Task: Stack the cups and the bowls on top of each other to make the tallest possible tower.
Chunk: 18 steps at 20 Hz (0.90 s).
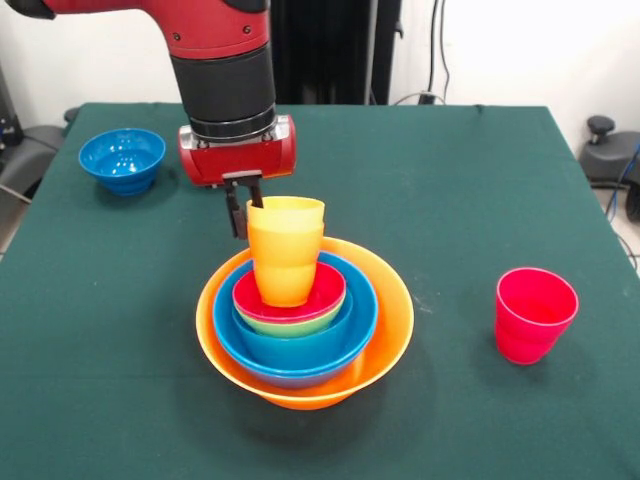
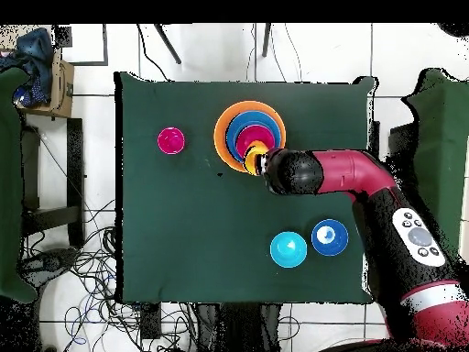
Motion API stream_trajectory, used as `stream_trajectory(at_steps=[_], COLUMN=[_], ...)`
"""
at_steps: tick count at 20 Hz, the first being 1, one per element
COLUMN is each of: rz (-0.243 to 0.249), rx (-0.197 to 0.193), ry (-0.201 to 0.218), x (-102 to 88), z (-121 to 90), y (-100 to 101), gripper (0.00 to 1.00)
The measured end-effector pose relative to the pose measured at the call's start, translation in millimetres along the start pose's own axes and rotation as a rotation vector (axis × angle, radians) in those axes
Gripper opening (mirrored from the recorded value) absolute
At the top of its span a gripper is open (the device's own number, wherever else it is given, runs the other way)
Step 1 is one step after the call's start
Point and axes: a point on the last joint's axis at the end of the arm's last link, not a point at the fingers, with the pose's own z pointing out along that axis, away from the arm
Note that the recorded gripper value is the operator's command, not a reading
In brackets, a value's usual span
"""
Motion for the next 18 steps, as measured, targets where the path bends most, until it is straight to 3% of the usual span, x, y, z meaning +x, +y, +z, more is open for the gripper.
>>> stream_trajectory(at_steps=[10,18], rz=[0.012,0.047], rx=[-0.033,-0.073], ry=[-0.023,-0.012], x=[-12.2,-30.4], z=[-8.7,-27.8], y=[6.7,13.8], gripper=[0.00,0.00])
